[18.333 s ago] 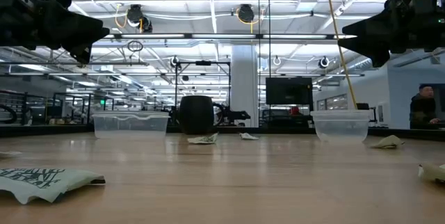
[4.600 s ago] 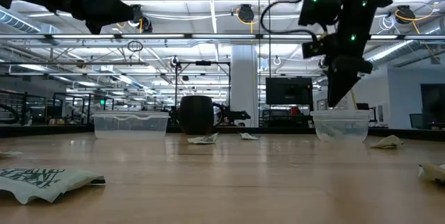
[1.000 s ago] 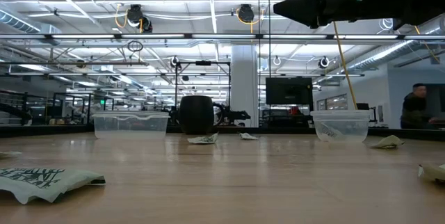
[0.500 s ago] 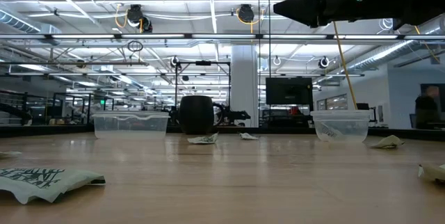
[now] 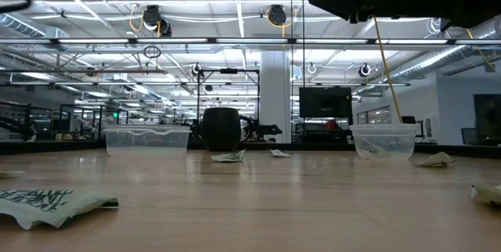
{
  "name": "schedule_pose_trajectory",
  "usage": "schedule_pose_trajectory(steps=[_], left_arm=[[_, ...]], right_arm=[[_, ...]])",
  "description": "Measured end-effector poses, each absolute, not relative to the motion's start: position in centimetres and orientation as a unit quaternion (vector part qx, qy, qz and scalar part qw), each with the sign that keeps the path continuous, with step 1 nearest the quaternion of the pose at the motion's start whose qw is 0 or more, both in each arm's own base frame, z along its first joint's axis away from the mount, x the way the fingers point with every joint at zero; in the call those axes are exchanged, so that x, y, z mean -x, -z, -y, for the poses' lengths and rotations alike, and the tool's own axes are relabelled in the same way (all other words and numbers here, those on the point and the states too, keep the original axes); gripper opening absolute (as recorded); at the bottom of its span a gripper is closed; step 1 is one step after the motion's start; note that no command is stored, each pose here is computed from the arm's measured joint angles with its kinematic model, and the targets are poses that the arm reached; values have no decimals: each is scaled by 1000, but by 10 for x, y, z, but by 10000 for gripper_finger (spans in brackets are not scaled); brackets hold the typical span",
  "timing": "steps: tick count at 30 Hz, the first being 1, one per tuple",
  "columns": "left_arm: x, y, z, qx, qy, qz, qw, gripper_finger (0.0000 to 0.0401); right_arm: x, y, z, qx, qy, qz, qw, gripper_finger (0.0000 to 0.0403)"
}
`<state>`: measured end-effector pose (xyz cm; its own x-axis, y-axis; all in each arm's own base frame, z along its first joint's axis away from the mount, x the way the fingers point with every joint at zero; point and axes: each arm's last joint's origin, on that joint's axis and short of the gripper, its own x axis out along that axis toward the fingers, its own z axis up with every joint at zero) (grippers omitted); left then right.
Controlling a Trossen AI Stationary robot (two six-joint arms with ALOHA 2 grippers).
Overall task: Pick and place Stevia / Truvia into bins
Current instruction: Put the white stevia packet into the left transparent container
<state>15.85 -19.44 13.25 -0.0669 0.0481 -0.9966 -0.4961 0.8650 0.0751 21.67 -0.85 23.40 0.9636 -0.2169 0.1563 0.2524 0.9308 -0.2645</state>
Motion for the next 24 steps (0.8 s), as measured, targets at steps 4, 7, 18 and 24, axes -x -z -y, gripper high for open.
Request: schedule_pose_trajectory(steps=[4,7,18,24], left_arm=[[-169,-132,184,151,-196,-708,661,199],[-174,-132,180,154,-199,-707,661,193],[-176,-132,179,159,-193,-705,664,79],[-175,-143,171,153,-196,-678,692,32]], right_arm=[[-217,-235,8,141,120,66,980,75],[-217,-235,8,141,120,66,981,75],[-217,-232,8,141,118,55,981,75],[-217,-233,8,141,118,55,981,75]])
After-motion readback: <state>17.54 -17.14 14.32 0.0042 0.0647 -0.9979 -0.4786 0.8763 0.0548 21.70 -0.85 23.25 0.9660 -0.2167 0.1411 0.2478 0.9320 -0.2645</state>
